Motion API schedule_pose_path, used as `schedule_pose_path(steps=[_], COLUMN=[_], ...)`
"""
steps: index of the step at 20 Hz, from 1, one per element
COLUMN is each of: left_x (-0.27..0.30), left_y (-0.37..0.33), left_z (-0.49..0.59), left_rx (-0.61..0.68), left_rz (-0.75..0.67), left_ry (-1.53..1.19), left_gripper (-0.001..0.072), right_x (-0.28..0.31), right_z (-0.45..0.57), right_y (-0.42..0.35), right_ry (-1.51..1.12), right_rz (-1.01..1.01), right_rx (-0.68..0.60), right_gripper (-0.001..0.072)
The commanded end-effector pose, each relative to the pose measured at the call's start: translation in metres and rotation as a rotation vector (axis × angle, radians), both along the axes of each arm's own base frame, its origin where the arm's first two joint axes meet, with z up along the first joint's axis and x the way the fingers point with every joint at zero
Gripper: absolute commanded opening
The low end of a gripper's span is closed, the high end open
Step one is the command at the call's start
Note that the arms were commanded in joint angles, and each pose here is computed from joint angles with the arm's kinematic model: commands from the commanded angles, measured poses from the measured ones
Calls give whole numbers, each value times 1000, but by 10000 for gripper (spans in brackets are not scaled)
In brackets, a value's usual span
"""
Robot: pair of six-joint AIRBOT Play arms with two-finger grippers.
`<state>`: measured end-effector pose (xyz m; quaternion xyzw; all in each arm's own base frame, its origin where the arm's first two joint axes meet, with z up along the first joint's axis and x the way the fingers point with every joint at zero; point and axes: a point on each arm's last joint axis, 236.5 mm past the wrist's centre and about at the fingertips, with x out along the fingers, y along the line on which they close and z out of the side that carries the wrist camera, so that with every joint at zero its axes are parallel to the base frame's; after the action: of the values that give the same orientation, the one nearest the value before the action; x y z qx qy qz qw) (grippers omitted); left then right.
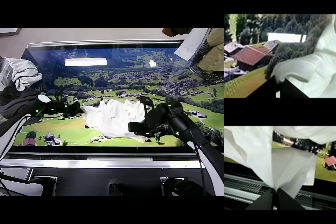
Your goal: Fold the clothes and pants, and hang the long-sleeved shirts on hangers.
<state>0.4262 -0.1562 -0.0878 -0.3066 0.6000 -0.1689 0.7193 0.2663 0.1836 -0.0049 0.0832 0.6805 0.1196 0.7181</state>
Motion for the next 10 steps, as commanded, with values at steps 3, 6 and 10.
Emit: schedule_pose_path(steps=[3, 6, 10], left_x=[41, 62, 37], left_y=[27, 55, 64], left_z=[94, 212, 384], left_rx=[10, 52, 107], left_rz=[20, 54, 69], left_ry=[-243, -512, -897], left_gripper=[17, 17, 17], right_x=[67, 111, 103], right_z=[65, 182, 365], right_y=[-47, -85, -106], right_ry=[-335, -683, -1142], right_rz=[-70, -146, -254], right_rx=[-171, -263, -135], right_gripper=[29, 29, 29])
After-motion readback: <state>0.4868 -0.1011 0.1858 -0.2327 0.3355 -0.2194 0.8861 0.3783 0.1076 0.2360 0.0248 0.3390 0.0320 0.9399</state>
